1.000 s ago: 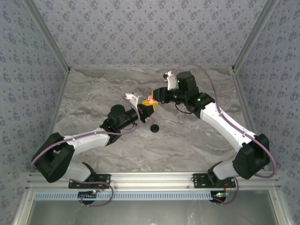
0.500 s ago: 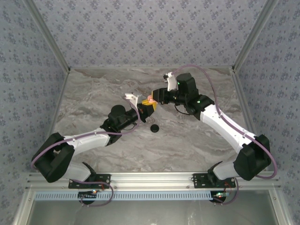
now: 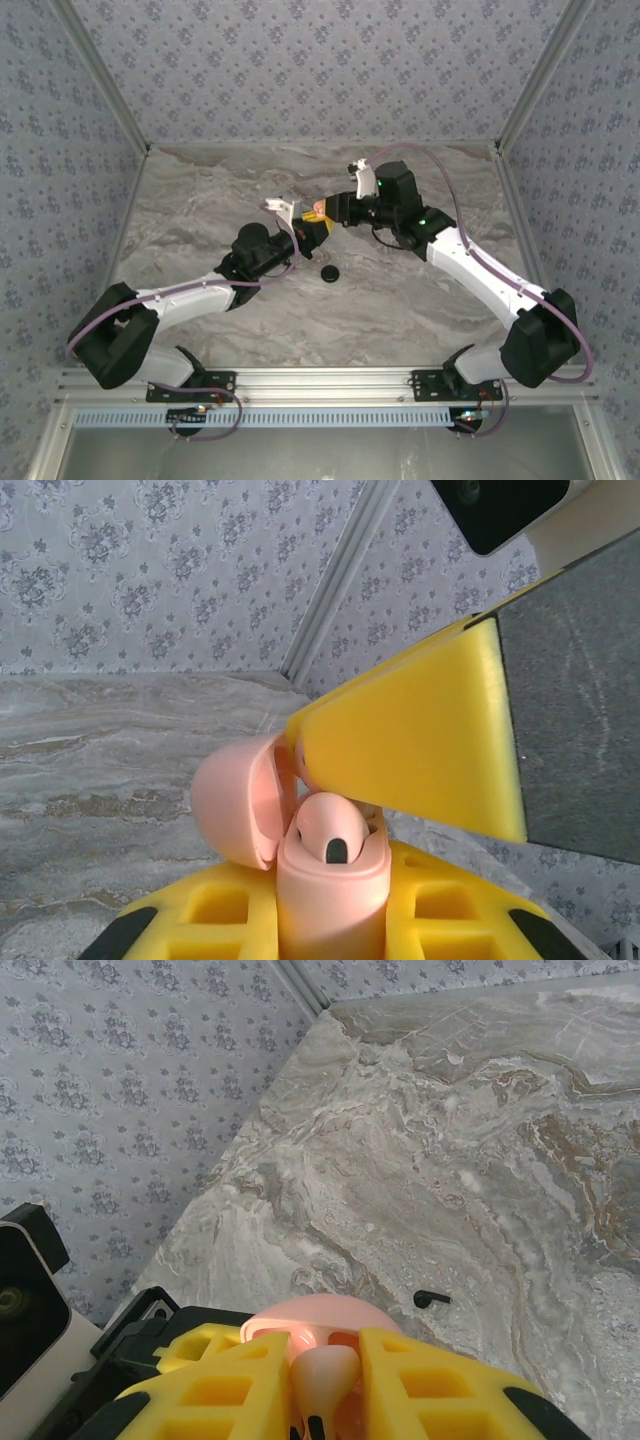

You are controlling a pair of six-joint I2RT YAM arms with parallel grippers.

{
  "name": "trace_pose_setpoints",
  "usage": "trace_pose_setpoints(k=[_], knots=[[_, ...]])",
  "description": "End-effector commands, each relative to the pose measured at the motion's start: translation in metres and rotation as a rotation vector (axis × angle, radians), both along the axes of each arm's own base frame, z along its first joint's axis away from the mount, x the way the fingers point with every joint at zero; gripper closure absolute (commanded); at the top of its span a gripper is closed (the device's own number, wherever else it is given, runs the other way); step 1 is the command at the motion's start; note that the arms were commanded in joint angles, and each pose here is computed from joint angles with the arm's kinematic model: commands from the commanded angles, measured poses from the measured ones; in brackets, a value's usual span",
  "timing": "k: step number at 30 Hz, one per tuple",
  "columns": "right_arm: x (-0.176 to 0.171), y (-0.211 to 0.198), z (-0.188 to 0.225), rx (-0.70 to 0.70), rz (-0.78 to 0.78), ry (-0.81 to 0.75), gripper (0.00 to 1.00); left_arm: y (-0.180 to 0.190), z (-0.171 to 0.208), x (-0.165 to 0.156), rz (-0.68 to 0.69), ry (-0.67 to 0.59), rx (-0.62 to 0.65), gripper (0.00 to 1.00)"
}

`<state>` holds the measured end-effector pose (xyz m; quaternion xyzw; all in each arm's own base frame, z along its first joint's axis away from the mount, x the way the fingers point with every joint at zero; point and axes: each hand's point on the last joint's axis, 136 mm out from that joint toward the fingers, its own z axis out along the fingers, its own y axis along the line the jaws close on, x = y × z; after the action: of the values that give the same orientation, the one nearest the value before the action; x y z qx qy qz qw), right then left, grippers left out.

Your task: Insert wireless bluetooth earbuds into charging case

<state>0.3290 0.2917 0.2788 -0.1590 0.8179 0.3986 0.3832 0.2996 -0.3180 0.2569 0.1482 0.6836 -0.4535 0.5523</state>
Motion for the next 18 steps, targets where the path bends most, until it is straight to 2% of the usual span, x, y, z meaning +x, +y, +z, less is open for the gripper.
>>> trace_pose_setpoints(k=[1, 3, 9, 15, 16, 18], knots=[[-0.006, -0.002, -0.003, -0.005, -0.003, 0.023, 0.76, 0.001, 0.038, 0.005, 0.022, -0.077, -0.083, 0.93], [-0.006, -0.003, -0.003, -0.007, -0.005, 0.023, 0.74, 0.000, 0.038, 0.004, 0.017, -0.083, -0.079, 0.93], [-0.007, -0.006, 0.000, -0.018, -0.014, 0.020, 0.59, 0.000, 0.036, 0.002, 0.009, -0.091, -0.057, 0.93], [-0.010, -0.014, 0.007, -0.057, -0.027, -0.003, 0.55, -0.001, 0.031, -0.002, -0.006, -0.107, -0.001, 0.93], [-0.009, -0.015, 0.021, -0.049, -0.030, -0.028, 0.54, 0.000, 0.029, -0.003, -0.007, -0.112, 0.012, 0.93], [-0.009, -0.019, 0.023, -0.062, -0.037, -0.030, 0.53, 0.002, 0.026, -0.004, -0.005, -0.115, 0.036, 0.93]])
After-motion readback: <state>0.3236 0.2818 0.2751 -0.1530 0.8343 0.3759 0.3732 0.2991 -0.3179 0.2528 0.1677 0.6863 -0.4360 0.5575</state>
